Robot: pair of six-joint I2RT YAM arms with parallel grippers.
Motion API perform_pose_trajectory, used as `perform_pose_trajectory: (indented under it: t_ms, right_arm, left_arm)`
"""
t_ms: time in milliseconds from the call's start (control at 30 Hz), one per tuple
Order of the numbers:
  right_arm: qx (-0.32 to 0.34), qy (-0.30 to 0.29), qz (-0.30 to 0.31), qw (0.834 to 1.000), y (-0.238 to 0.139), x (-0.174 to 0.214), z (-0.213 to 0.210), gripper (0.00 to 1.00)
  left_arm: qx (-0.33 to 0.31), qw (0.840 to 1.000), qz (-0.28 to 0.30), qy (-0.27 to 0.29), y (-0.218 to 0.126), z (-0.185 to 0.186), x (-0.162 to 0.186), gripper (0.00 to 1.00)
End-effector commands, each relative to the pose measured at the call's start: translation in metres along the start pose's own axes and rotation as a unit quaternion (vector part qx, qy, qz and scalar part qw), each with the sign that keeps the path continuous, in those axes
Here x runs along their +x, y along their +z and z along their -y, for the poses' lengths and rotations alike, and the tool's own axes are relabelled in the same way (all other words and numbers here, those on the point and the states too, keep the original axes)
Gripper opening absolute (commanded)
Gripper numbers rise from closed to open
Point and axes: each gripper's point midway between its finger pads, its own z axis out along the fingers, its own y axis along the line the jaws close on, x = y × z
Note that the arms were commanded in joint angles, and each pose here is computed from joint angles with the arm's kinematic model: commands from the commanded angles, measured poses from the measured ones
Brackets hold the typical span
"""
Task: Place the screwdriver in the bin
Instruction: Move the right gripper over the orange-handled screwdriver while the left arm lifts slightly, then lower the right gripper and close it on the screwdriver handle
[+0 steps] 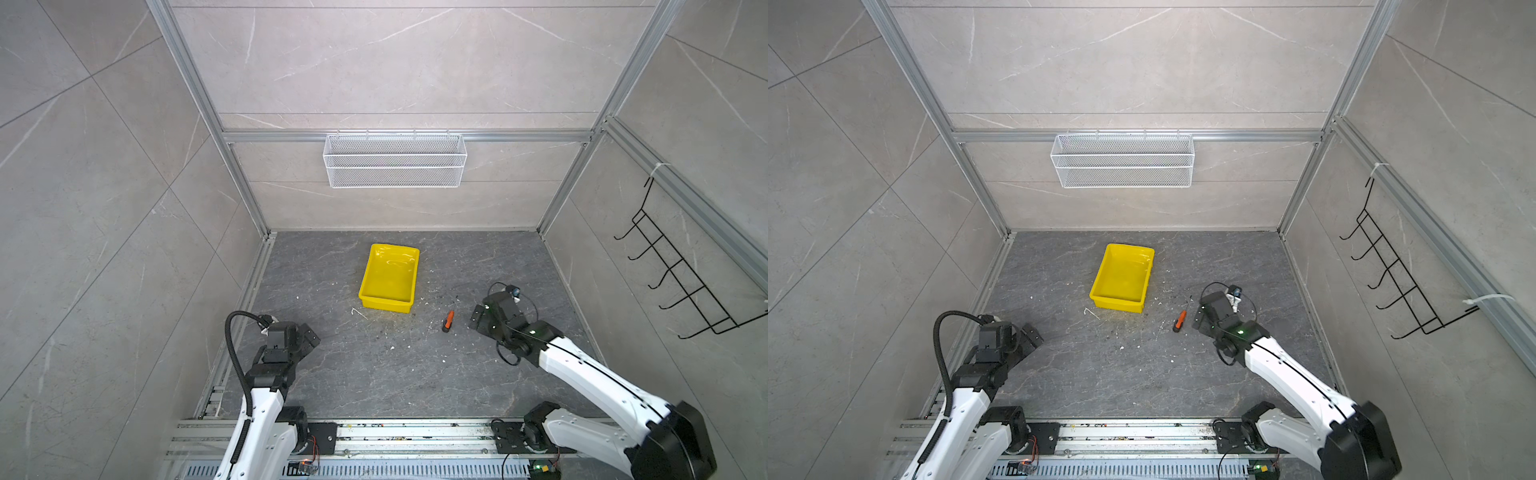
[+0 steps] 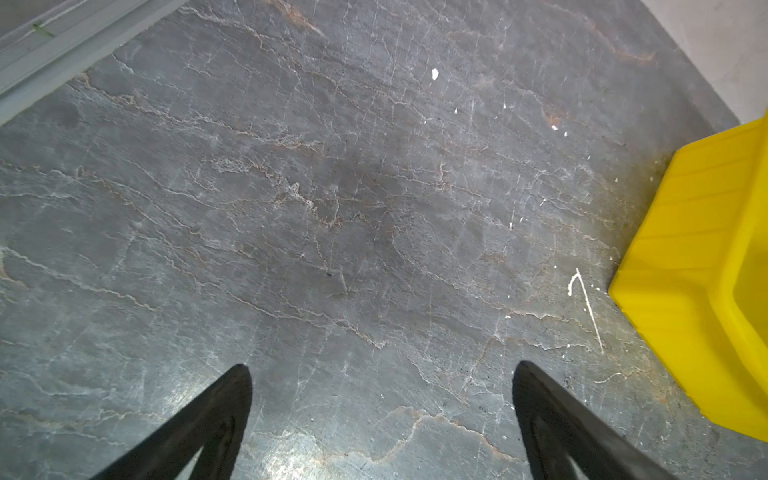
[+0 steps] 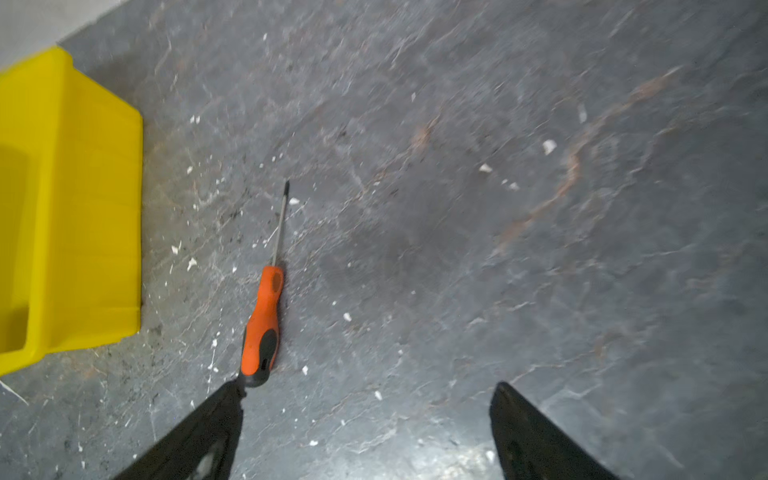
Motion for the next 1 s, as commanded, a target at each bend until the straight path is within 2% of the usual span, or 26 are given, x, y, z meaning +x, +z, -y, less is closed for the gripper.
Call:
perform_pose_trajectory:
  t_ms: [0,100,200,267,533,733,833,967]
  right_arm:
    - [-0.027,0.029,0.02,0.999,0.009,0.0,-0.043,0.89]
    - [-0.029,0.014,0.015,0.999,0.021,0.014,-0.07,0.86]
    - [0.012,0.01,0.014,1.0,0.03,0.015,-0.072,0.76]
    - [0.029,0.019,0.016,0.999,0.033,0.012,-0.072,0.72]
    - [0.032,0.03,-0.009,0.999,0.05,0.027,-0.077,0.67]
    - [0.035,0.016,-0.056,0.998,0.073,0.054,-0.082,0.63]
    - [0.047,0.012,-0.068,0.997,0.08,0.061,-0.079,0.57]
    - [0.061,-0.003,-0.072,0.996,0.084,0.063,-0.075,0.55]
  left_arm:
    - [0.014,1.0,0.009,-0.006,0.0,0.003,0.0,1.0]
    - [0.02,1.0,0.006,-0.001,0.001,0.006,0.0,1.0]
    - [0.018,1.0,-0.004,0.002,0.003,0.007,0.001,1.0]
    - [0.019,1.0,-0.009,0.004,0.005,0.009,0.001,1.0]
    - [0.001,1.0,-0.023,0.006,0.01,0.006,0.004,1.0]
    - [0.015,1.0,-0.023,0.006,0.01,0.01,0.005,1.0]
    - [0.01,0.999,-0.031,0.007,0.012,0.009,0.006,1.0]
    - [0.005,0.999,-0.031,0.006,0.011,0.007,0.006,1.0]
